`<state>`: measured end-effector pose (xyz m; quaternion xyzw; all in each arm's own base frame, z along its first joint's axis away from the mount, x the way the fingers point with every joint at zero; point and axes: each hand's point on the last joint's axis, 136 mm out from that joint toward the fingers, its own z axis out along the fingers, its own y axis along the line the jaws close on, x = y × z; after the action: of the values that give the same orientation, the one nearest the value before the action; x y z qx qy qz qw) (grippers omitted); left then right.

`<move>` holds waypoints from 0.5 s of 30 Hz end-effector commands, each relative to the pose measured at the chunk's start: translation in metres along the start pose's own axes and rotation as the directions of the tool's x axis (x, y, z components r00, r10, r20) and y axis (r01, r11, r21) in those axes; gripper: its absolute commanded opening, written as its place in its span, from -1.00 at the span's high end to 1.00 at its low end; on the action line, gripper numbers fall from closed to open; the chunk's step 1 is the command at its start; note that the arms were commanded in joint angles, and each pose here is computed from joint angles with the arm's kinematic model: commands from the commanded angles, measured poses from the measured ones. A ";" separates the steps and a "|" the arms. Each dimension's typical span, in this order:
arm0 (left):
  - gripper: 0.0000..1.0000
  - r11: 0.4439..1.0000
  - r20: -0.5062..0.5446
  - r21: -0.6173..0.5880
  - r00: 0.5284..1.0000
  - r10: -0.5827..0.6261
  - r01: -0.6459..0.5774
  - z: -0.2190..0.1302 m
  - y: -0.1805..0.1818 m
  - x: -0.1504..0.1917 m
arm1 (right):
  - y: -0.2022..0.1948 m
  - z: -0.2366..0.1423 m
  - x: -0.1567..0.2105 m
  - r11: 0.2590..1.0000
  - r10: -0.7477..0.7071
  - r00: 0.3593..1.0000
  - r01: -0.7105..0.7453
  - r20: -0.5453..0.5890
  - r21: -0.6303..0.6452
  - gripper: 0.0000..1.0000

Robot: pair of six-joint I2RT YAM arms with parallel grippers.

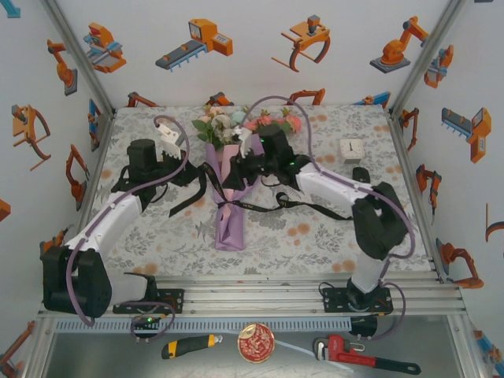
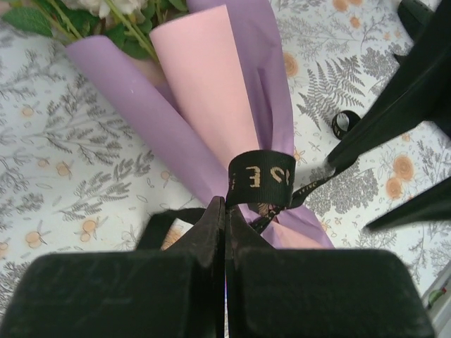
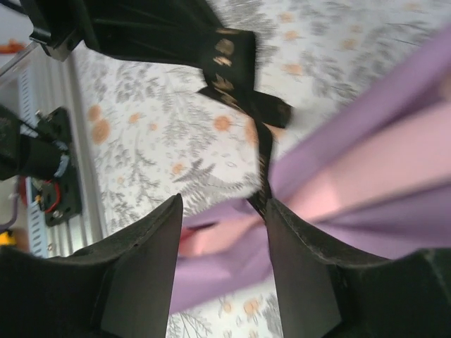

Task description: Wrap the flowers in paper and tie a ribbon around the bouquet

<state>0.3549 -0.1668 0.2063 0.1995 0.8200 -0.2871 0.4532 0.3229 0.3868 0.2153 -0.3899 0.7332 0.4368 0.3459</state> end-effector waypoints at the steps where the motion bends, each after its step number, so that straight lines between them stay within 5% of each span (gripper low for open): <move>1: 1.00 0.999 -0.019 0.009 0.999 -0.041 0.041 0.001 -0.003 0.012 | -0.039 -0.058 0.001 0.970 0.034 0.997 -0.050 0.070 0.238 0.00; 6: 1.00 0.999 -0.020 0.001 0.999 -0.048 0.048 0.002 -0.001 0.012 | -0.096 -0.112 0.076 0.847 0.138 0.989 -0.093 -0.046 0.523 0.00; 10: 1.00 0.999 -0.022 -0.008 0.998 -0.051 0.050 0.003 0.000 0.011 | -0.101 -0.114 0.123 0.860 0.156 0.951 0.002 -0.266 0.510 0.00; 15: 1.00 0.999 -0.024 -0.009 0.998 -0.051 0.051 0.003 0.000 0.008 | -0.114 -0.097 0.139 0.864 0.250 0.914 -0.061 -0.320 0.500 0.07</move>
<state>0.3501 -0.1652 0.1903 0.1817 0.8339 -0.2886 0.4339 0.3404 0.2250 0.0982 -0.2952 0.8925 0.2009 0.2755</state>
